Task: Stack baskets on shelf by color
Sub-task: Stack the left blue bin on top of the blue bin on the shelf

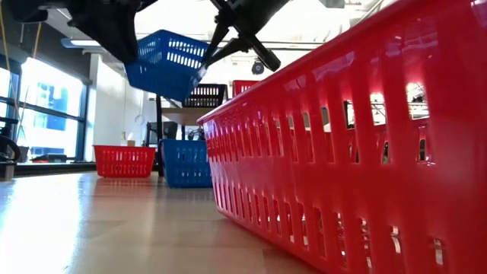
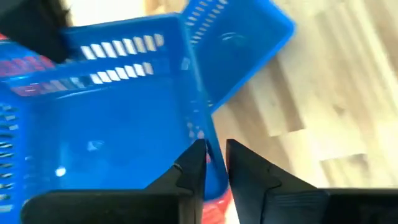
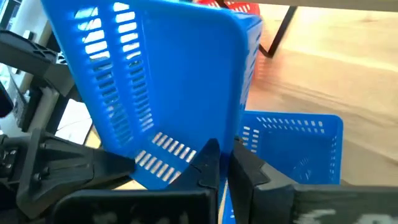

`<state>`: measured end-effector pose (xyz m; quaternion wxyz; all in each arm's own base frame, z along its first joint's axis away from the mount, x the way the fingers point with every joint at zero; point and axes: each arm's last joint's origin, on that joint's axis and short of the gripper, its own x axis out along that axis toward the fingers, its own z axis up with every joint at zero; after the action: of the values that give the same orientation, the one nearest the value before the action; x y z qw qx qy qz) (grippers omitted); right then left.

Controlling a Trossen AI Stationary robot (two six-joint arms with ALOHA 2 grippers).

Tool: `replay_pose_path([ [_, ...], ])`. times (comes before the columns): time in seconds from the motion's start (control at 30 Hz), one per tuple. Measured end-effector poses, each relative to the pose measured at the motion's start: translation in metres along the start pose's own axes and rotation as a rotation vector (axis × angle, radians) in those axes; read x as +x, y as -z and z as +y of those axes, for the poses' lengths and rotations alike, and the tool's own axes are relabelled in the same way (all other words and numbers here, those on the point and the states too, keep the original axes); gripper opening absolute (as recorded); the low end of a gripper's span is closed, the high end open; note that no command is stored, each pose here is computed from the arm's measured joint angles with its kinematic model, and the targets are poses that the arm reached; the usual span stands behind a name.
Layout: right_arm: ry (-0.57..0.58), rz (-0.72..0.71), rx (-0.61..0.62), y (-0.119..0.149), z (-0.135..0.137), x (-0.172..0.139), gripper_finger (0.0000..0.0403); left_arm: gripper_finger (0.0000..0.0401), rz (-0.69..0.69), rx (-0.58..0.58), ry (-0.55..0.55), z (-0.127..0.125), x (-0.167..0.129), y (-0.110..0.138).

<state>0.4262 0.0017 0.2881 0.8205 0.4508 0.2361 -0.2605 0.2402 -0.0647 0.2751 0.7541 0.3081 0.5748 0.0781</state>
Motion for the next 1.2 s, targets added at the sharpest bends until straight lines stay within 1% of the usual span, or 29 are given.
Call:
replay_pose_path([
  [0.13, 0.006, -0.001, -0.011, 0.000, -0.001, 0.000, 0.0001, 0.0076, -0.007, -0.016, 0.042, -0.001, 0.000, -0.001],
  [0.33, 0.054, -0.007, -0.024, -0.003, -0.007, 0.001, 0.0001, 0.0104, -0.021, -0.039, 0.049, -0.001, -0.001, -0.001],
  [0.47, 0.096, -0.005, -0.033, -0.007, -0.013, 0.002, 0.0000, 0.0115, -0.026, -0.065, 0.057, 0.001, -0.004, -0.001],
  [0.63, 0.133, 0.006, -0.047, -0.007, -0.017, 0.002, 0.0000, 0.0119, -0.067, -0.096, 0.059, 0.007, -0.019, -0.006],
  [0.77, 0.164, 0.026, -0.069, -0.002, -0.018, 0.001, 0.0000, 0.0119, -0.100, -0.104, 0.060, 0.012, -0.031, -0.009],
  [0.87, 0.164, 0.037, -0.102, 0.003, -0.016, -0.002, 0.0000, 0.0120, -0.105, -0.103, 0.052, 0.016, -0.038, -0.010],
  [1.07, 0.148, 0.051, -0.153, 0.010, -0.009, -0.018, 0.0000, 0.0120, -0.072, -0.087, 0.046, 0.020, -0.043, -0.005],
  [1.2, 0.150, 0.037, -0.176, 0.006, -0.007, -0.035, 0.0000, 0.0119, -0.050, -0.097, 0.037, 0.021, -0.045, 0.002],
])
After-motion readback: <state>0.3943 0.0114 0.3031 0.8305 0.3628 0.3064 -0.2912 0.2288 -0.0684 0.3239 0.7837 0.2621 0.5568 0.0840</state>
